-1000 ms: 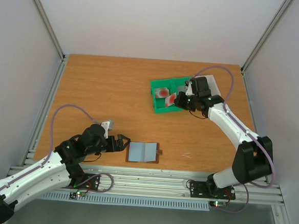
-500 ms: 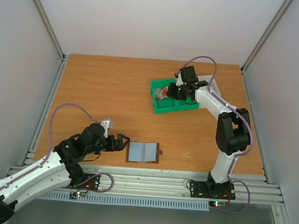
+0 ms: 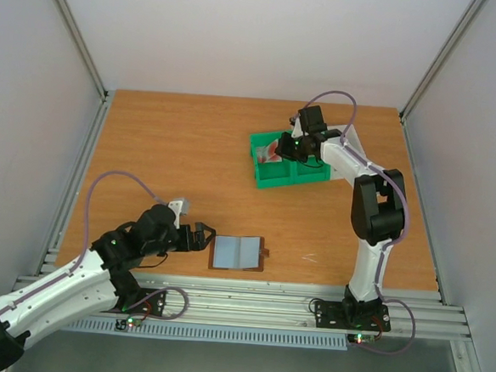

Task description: Take the credit cards out of the card holder

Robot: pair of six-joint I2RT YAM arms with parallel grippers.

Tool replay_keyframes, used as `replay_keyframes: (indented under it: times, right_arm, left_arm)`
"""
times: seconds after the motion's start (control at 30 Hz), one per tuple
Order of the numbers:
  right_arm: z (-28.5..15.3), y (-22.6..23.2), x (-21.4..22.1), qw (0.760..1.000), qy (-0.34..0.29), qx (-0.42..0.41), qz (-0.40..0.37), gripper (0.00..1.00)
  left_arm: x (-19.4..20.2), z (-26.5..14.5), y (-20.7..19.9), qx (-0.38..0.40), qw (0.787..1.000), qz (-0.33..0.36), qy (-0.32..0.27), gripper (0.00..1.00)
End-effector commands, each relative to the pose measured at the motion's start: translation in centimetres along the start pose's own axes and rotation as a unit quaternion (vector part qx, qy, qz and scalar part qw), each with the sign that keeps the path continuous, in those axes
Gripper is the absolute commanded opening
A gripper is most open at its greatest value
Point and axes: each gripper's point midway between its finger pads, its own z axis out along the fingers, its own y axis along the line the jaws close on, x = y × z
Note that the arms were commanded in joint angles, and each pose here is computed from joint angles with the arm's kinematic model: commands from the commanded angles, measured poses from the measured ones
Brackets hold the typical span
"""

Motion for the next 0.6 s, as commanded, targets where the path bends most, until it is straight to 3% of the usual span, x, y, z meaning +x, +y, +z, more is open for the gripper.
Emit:
replay_keyframes:
  times: [0.0, 0.23, 0.57]
  right_arm:
    - [0.1, 0.1, -1.8, 1.000, -0.016, -0.017, 0.016, 0.02]
    - [0.9, -0.9, -1.9, 0.999, -0.017, -0.011, 0.038, 0.11]
    - [0.3, -1.1, -2.6, 0.999, -0.022, 0.008, 0.033, 0.15]
  left_arm:
    - [-0.9, -0.1, -0.7, 0.007, 1.000, 0.005, -0.016, 0.99]
    - [-1.2, -0.2, -0.4, 0.003, 1.000, 0.000, -0.027, 0.99]
    - [-0.8, 0.3, 0.0, -0.010, 1.000, 0.003, -0.011, 0.94]
